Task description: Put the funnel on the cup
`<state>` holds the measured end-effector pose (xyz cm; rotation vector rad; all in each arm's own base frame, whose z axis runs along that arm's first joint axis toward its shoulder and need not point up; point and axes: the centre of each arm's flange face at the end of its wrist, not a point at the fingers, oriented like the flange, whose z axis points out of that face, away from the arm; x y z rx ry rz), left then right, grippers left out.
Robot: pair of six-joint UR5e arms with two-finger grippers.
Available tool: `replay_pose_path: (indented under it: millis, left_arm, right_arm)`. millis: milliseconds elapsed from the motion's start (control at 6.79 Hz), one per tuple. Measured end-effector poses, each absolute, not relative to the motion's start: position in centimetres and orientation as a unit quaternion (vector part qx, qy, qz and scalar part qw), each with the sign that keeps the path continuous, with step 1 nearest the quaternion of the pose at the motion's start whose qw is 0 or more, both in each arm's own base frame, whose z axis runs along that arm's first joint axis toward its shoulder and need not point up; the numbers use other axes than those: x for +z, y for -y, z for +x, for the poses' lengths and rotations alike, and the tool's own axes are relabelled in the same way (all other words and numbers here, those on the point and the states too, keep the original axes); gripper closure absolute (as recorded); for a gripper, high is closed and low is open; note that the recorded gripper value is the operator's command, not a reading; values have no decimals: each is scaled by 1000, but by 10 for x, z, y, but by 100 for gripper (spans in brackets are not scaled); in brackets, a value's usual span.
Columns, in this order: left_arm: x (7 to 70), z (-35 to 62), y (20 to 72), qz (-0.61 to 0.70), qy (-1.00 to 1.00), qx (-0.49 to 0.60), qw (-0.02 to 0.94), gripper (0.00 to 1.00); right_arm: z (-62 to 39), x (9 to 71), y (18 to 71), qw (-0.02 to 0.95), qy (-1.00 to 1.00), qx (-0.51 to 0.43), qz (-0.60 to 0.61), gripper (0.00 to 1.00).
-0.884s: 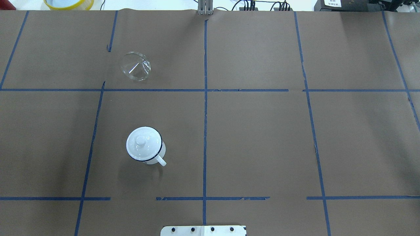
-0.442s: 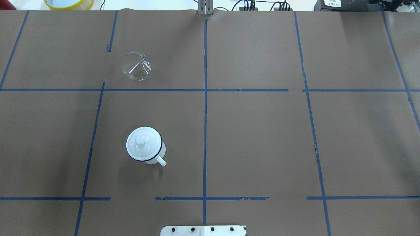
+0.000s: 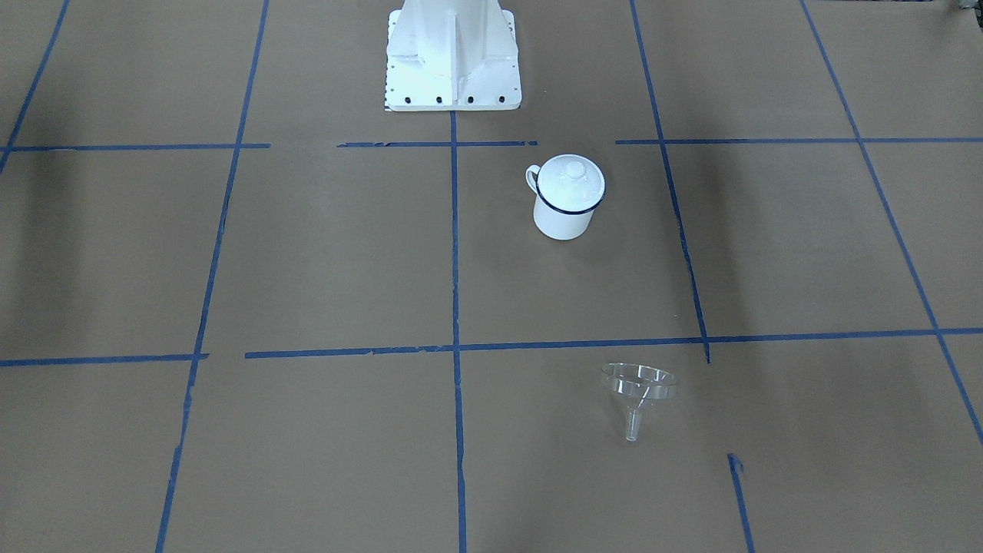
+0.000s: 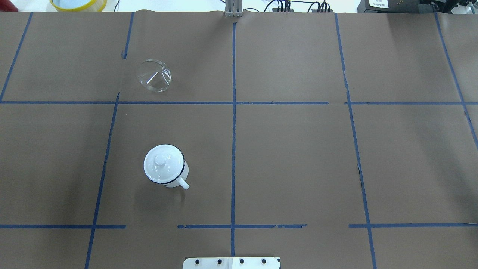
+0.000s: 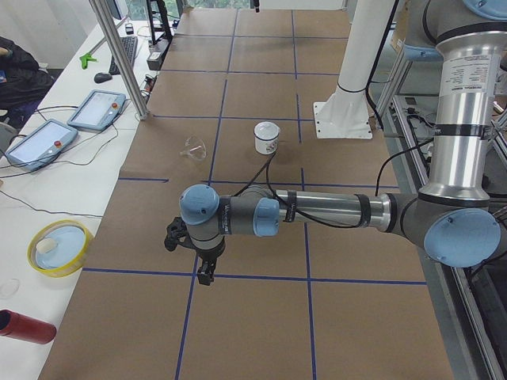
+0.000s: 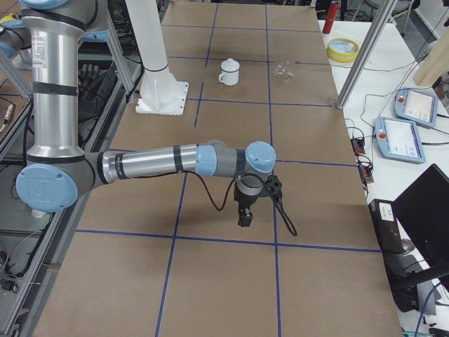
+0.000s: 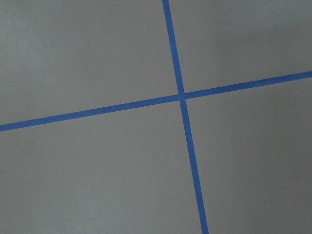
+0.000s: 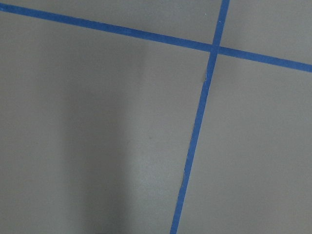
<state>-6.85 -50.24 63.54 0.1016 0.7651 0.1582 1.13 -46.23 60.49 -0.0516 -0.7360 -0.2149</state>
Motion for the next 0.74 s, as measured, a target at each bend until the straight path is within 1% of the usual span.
replay_pose_path:
  millis: [147, 295, 589, 736]
  left_arm:
    - [624, -68, 510, 53, -373, 66, 924, 0]
    - [597, -67, 522, 61, -374, 35, 925, 0]
    - [510, -37, 525, 80, -383, -1, 920, 0]
    - [454, 5, 519, 84, -395, -5, 915, 0]
  right_arm:
    - [11, 605, 462, 927, 359, -105, -25, 0]
    - [11, 605, 462, 927, 359, -105, -25, 0]
    - [11, 605, 462, 927, 359, -105, -25, 0]
    - [11, 605, 462, 927, 359, -105, -25, 0]
